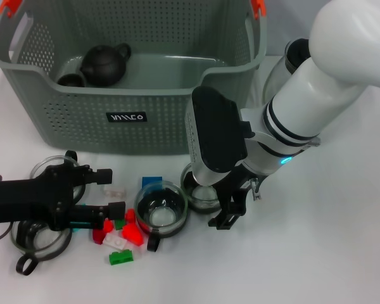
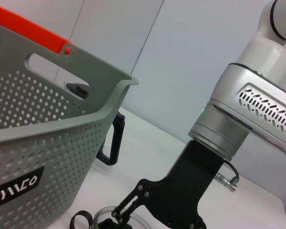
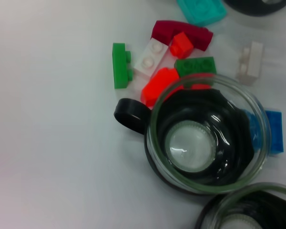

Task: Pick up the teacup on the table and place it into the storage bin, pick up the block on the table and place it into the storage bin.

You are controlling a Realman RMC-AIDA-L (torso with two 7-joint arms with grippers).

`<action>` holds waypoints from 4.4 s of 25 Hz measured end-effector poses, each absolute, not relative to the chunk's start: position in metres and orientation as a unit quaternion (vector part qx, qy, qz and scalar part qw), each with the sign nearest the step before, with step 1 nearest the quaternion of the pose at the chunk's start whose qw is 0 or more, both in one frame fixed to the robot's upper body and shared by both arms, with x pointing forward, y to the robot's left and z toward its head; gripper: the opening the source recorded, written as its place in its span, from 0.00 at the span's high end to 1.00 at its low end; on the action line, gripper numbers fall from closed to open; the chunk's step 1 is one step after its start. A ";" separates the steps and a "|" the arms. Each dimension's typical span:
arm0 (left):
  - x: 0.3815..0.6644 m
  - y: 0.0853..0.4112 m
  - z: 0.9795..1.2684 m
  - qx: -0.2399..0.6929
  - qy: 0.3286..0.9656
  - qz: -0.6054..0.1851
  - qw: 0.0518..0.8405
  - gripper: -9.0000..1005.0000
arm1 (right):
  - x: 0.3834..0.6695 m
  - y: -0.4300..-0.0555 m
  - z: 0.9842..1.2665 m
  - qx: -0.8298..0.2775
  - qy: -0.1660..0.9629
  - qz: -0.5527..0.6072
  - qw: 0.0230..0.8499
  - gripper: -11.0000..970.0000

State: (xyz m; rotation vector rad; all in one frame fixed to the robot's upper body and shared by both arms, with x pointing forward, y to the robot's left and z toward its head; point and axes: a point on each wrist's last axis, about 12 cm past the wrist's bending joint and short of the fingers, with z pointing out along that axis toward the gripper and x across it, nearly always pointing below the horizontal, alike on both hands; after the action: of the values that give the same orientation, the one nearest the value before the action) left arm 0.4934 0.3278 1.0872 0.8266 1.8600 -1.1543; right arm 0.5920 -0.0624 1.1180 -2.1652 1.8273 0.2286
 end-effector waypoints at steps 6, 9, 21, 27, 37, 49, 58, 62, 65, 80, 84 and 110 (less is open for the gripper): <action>0.493 0.328 1.087 0.325 0.732 -0.453 0.391 0.06 | 0.592 -0.063 1.117 -0.752 0.637 0.080 0.153 0.16; 0.494 0.328 1.087 0.324 0.734 -0.451 0.391 0.06 | 0.593 -0.064 1.117 -0.750 0.638 0.079 0.153 0.36; 0.494 0.328 1.087 0.324 0.734 -0.450 0.392 0.06 | 0.593 -0.065 1.120 -0.740 0.651 0.085 0.148 0.72; 0.494 0.329 1.087 0.324 0.733 -0.451 0.393 0.06 | 0.592 -0.063 1.129 -0.735 0.655 0.094 0.150 0.87; 0.494 0.330 1.088 0.324 0.732 -0.451 0.394 0.06 | 0.587 -0.063 1.162 -0.728 0.653 0.135 0.159 0.93; 0.494 0.331 1.089 0.325 0.731 -0.452 0.395 0.06 | 0.589 -0.065 1.275 -0.691 0.637 0.187 0.286 0.93; 0.498 0.330 1.091 0.328 0.730 -0.448 0.397 0.06 | 0.640 -0.075 1.295 -0.583 0.677 0.182 0.411 0.93; 0.501 0.329 1.092 0.331 0.730 -0.446 0.399 0.06 | 0.671 -0.080 1.272 -0.523 0.713 0.163 0.438 0.92; 0.502 0.328 1.093 0.333 0.729 -0.446 0.400 0.06 | 0.686 -0.082 1.255 -0.498 0.728 0.146 0.448 0.92; 0.503 0.326 1.091 0.343 0.724 -0.443 0.403 0.06 | 0.702 -0.073 1.200 -0.470 0.758 0.098 0.441 0.93; 0.502 0.326 1.089 0.342 0.724 -0.441 0.404 0.06 | 0.702 -0.076 1.190 -0.465 0.764 0.090 0.437 0.93; 0.502 0.324 1.086 0.337 0.726 -0.444 0.403 0.06 | 0.698 -0.078 1.175 -0.478 0.767 0.080 0.422 0.93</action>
State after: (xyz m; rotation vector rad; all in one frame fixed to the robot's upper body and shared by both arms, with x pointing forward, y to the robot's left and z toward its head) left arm 0.5023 0.3242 1.0858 0.8511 1.8345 -1.1205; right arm 0.6980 -0.0780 1.1749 -1.1960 1.9205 0.2010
